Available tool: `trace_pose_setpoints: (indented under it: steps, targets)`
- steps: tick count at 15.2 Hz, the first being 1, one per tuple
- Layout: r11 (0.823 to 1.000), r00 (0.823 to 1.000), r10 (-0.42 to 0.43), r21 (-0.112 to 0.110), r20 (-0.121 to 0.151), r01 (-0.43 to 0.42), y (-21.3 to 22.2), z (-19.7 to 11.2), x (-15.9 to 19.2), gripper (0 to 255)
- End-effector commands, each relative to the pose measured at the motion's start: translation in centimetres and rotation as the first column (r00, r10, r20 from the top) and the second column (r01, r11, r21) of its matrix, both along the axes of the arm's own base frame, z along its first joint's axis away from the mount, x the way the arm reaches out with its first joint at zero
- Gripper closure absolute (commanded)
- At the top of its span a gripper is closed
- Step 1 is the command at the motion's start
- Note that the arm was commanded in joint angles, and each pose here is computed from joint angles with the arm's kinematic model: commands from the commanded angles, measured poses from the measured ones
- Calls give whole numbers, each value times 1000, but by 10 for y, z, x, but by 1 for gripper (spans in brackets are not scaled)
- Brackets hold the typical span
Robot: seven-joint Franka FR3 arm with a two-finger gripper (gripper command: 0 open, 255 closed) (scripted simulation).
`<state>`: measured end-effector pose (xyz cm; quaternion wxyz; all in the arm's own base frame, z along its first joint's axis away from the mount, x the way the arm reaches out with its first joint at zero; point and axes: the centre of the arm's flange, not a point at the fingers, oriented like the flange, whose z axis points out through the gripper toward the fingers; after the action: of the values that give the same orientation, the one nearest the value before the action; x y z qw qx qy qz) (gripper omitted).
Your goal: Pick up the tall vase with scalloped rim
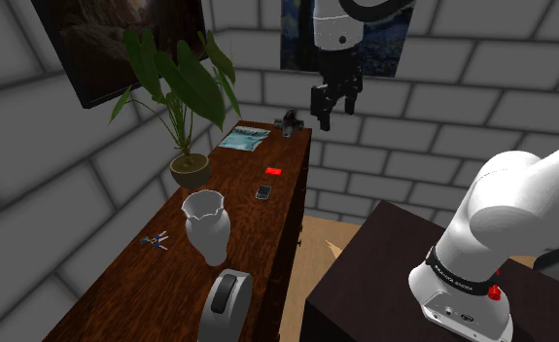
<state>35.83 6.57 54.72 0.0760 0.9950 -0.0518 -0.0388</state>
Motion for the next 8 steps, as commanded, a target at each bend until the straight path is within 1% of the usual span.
trace_pose_setpoints:
  steps: [1, 8]
  targets:
    - [1000, 1000, -13, -6, -1, 13, 21, -12, 16, 0]
    - [998, 998, -57, -32, -7, 56, 80, -63, 72, 0]
